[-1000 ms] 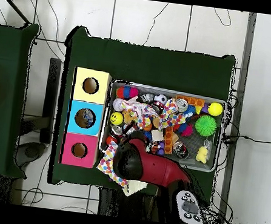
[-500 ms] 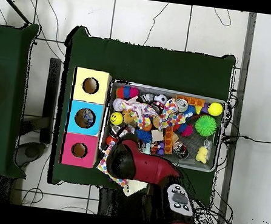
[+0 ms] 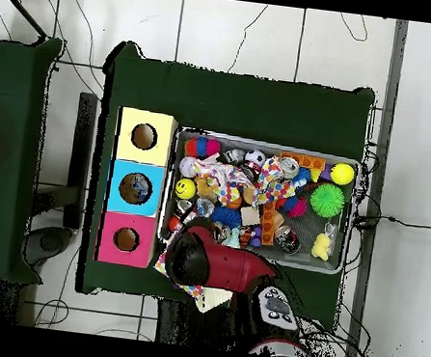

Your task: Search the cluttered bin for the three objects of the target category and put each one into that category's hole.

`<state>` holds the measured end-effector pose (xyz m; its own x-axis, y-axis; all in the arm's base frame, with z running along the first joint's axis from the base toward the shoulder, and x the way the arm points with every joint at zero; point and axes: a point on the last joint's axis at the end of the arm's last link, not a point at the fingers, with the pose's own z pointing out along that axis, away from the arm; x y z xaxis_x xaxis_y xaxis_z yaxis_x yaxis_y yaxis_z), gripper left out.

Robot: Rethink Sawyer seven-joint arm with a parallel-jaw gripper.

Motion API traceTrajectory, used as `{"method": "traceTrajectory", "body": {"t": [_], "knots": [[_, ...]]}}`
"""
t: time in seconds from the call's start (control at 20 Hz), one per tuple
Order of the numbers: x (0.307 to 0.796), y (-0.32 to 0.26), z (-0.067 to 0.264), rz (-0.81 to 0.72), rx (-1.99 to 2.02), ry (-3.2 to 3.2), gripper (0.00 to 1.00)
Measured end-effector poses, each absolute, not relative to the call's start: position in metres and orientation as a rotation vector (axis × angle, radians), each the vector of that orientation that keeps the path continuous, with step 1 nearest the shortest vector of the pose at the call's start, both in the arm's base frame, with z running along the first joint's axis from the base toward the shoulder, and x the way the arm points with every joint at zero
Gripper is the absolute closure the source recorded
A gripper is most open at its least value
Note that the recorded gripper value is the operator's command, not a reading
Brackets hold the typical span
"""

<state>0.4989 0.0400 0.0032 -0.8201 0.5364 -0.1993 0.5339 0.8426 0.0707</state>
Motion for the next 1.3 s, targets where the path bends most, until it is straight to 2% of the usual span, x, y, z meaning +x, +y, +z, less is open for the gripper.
{"method": "traceTrajectory", "body": {"t": [0.45, 1.3], "knots": [[0.488, 0.046, -0.014, 0.022, 0.824, 2.831, 0.00], [0.497, 0.055, -0.014, 0.030, 0.768, 2.781, 0.00]]}}
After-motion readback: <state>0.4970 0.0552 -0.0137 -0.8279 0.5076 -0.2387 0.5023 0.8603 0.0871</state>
